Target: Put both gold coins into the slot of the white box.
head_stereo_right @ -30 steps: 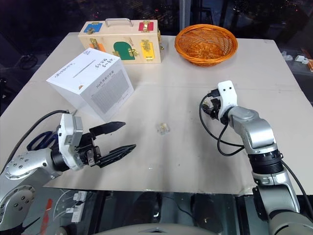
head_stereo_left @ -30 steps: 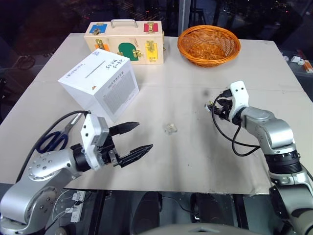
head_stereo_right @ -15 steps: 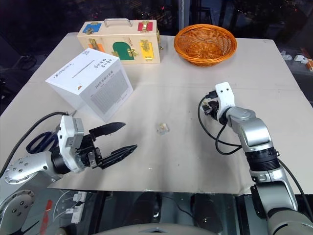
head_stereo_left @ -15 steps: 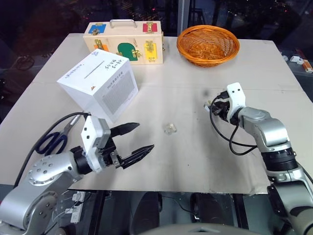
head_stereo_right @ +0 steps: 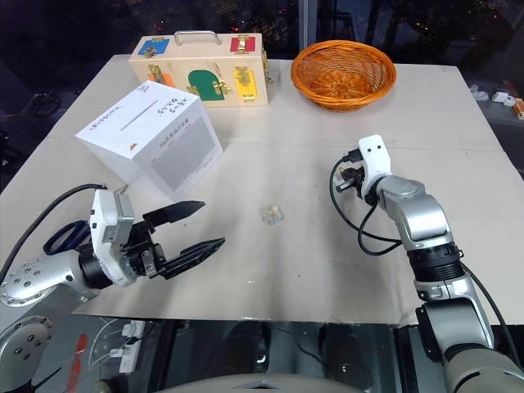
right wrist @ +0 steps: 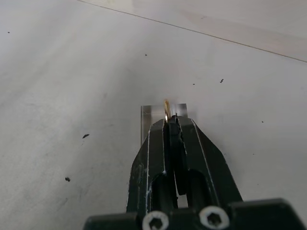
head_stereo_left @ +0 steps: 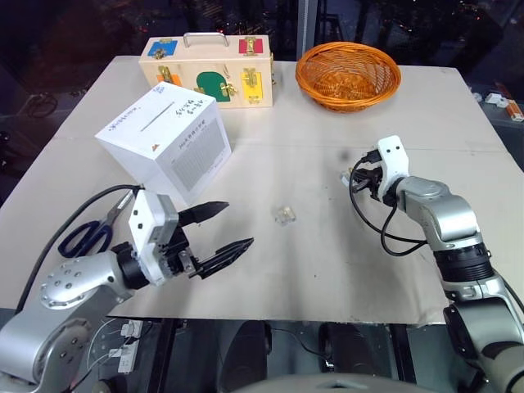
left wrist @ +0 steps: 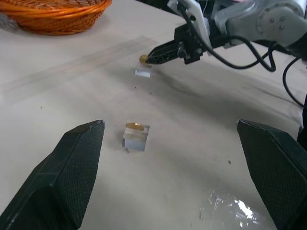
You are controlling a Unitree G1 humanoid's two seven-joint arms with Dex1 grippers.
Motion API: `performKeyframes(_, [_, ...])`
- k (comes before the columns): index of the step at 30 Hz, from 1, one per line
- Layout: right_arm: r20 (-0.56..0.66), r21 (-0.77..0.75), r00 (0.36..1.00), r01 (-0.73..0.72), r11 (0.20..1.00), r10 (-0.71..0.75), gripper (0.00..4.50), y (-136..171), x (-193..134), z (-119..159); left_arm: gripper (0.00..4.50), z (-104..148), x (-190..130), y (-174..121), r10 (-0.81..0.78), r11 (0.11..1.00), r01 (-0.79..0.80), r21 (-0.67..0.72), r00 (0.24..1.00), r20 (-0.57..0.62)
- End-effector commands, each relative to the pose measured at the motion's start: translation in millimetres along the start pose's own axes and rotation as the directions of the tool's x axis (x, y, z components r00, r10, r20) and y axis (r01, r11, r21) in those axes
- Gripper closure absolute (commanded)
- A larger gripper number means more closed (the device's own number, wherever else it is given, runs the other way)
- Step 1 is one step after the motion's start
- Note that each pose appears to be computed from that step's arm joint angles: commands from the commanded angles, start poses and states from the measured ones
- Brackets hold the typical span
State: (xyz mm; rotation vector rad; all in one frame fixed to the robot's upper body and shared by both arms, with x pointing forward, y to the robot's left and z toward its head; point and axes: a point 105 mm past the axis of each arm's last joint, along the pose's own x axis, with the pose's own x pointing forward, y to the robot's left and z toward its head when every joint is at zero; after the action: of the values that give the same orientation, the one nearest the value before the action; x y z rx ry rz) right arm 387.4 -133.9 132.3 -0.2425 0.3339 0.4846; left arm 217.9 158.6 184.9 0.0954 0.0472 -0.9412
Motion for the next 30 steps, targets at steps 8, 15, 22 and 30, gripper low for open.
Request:
performKeyframes(8, [0.333,0.017,0.884,-0.354,0.935,0.329,4.48,34,-64,75,0.0,53,31,11,-0.035,0.98,0.067,-0.188,0.985,0.17])
performKeyframes(15, [0.368,-0.148,0.709,-0.594,0.791,0.601,4.5,87,-126,99,0.72,82,65,9,-0.226,0.933,0.284,-0.221,0.941,0.253])
performKeyframes(22, [0.388,-0.195,0.648,-0.638,0.745,0.656,4.5,106,-146,110,1.82,84,78,-1,-0.378,0.877,0.431,-0.214,0.892,0.247])
performKeyframes(30, [0.396,-0.207,0.64,-0.637,0.742,0.659,4.5,110,-152,115,3.12,83,77,-4,-0.456,0.842,0.502,-0.199,0.858,0.235])
